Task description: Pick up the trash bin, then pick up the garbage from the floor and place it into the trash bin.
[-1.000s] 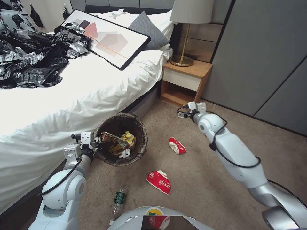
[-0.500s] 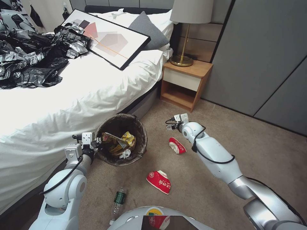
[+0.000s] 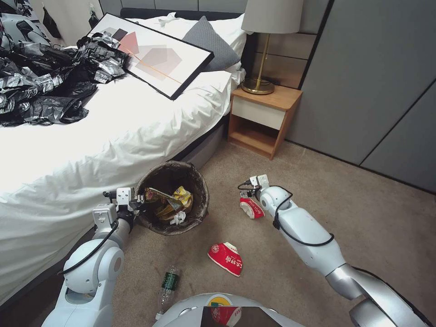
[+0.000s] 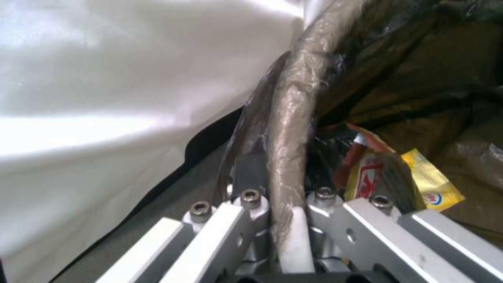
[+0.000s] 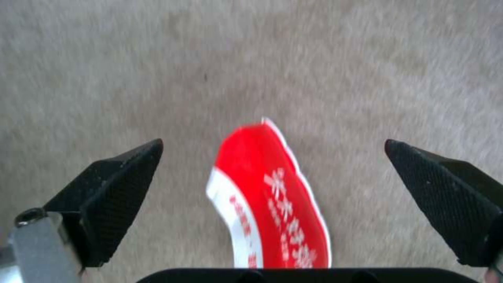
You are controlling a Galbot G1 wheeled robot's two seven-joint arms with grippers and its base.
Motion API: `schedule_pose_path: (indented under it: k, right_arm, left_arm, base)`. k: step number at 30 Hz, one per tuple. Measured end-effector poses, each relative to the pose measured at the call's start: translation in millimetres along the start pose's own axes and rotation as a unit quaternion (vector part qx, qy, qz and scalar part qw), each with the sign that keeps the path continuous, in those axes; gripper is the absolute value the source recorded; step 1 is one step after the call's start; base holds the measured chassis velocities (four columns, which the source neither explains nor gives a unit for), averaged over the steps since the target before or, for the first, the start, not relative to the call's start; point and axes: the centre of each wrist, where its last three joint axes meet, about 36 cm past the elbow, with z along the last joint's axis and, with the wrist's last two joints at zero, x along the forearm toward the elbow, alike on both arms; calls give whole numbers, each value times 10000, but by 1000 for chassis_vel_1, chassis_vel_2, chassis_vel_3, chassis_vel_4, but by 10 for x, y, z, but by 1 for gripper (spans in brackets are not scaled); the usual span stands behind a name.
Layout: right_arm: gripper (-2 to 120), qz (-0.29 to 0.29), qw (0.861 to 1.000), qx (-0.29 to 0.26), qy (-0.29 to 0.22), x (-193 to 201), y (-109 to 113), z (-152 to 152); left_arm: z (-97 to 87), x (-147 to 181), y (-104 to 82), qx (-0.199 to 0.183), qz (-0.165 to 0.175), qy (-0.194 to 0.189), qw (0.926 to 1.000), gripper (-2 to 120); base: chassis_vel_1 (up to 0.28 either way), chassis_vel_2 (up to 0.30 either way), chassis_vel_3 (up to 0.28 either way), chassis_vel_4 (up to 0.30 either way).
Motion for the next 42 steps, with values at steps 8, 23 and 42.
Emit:
schedule_pose_path:
  k: [8,23,42]
  right_arm:
    - [100,-46,9999,34,162,-24,82,203]
    - [100,-49,9986,145,500,-268,223,401]
    - [30,181,9978,253,593,-496,120,626]
  left_arm:
    - [1,0,-2,10,2,-1,10000,0]
    - [-8,6,4,17,15,-36,10000,0]
    - [-6,-8,20,21,15,-55,10000,0]
  base:
    - [0,0,0,0]
    - [0,0,0,0]
    - [0,0,0,0]
